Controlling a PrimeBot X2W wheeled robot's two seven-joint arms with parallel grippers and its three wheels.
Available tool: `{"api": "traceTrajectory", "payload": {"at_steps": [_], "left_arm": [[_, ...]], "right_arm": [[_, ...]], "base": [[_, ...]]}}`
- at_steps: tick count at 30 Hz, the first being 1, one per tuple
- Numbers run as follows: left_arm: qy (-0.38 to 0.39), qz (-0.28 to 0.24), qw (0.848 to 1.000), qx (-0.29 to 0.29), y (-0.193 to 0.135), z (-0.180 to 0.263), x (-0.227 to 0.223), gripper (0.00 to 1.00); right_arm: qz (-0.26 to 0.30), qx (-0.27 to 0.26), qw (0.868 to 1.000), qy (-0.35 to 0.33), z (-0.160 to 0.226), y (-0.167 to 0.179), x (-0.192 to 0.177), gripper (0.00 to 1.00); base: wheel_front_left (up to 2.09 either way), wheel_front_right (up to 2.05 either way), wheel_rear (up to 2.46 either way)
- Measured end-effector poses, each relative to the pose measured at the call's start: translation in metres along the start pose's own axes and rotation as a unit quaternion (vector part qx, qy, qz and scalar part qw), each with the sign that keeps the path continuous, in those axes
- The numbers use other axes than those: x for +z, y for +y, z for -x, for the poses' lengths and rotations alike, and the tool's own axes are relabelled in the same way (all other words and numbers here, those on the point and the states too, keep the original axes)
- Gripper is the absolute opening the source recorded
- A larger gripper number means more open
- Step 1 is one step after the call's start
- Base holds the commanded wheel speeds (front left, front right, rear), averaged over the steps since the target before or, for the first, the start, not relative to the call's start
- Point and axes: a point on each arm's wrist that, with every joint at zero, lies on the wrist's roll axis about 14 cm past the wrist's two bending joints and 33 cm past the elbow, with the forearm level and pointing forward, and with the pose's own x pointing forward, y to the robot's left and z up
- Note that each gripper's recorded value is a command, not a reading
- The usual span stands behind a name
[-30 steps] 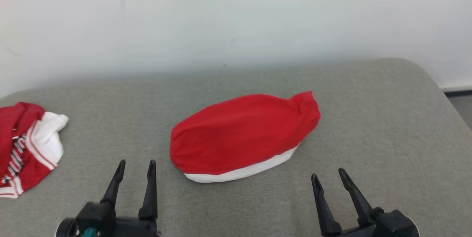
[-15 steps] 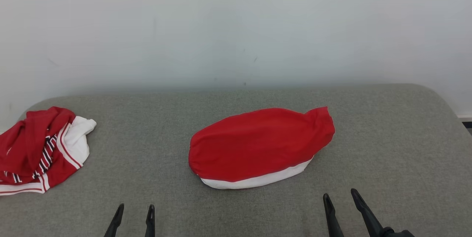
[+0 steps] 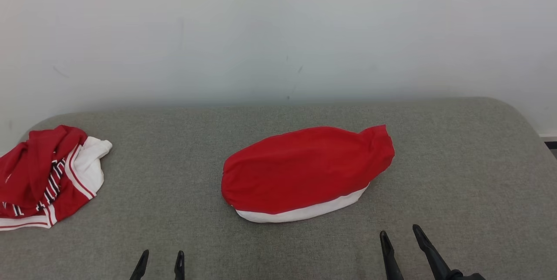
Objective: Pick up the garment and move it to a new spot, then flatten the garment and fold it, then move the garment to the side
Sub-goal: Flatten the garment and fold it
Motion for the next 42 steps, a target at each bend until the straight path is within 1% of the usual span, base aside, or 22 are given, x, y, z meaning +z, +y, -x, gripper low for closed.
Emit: {"api": "traceTrajectory", "payload": {"at_steps": [6, 10, 17, 22, 28, 30, 33, 38, 39, 42], "left_arm": [[0.012, 0.002, 1.000, -0.005, -0.003, -0.007, -0.008, 1.00], [0.019, 0.001, 1.000, -0.016, -0.009, -0.019, -0.012, 1.00], [0.057, -0.010, 0.998, -0.038, -0.018, -0.045, -0.033, 1.00], [0.076, -0.028, 0.994, -0.076, -0.032, -0.075, -0.043, 1.00], [0.137, -0.050, 0.985, -0.090, -0.027, -0.103, -0.077, 1.00], [0.152, -0.055, 0.982, -0.098, -0.030, -0.111, -0.086, 1.00], [0.161, -0.061, 0.978, -0.116, -0.039, -0.126, -0.091, 1.00], [0.160, -0.057, 0.976, -0.136, -0.053, -0.145, -0.093, 1.00], [0.160, -0.046, 0.975, -0.146, -0.063, -0.149, -0.095, 1.00], [0.159, -0.043, 0.971, -0.171, -0.080, -0.152, -0.096, 1.00]], "right_arm": [[0.000, -0.001, 1.000, 0.007, 0.000, 0.000, -0.004, 1.00], [0.002, -0.004, 1.000, 0.012, 0.000, -0.003, -0.007, 1.00], [0.001, -0.003, 1.000, 0.027, -0.004, -0.002, -0.016, 1.00], [0.000, -0.005, 0.999, 0.033, -0.010, -0.004, -0.020, 1.00], [-0.004, -0.010, 0.999, 0.043, -0.018, -0.008, -0.027, 1.00], [-0.004, -0.016, 0.999, 0.045, -0.019, -0.012, -0.028, 1.00], [-0.002, -0.025, 0.998, 0.049, -0.018, -0.018, -0.030, 1.00], [-0.003, -0.043, 0.998, 0.053, -0.017, -0.029, -0.031, 1.00], [-0.004, -0.048, 0.997, 0.055, -0.016, -0.031, -0.032, 1.00], [-0.005, -0.055, 0.997, 0.056, -0.014, -0.035, -0.032, 1.00]], "base": [[0.00, 0.00, 0.00], [0.00, 0.00, 0.00], [0.00, 0.00, 0.00], [0.00, 0.00, 0.00], [0.00, 0.00, 0.00], [0.00, 0.00, 0.00], [0.00, 0.00, 0.00], [0.00, 0.00, 0.00], [0.00, 0.00, 0.00], [0.00, 0.00, 0.00]]}}
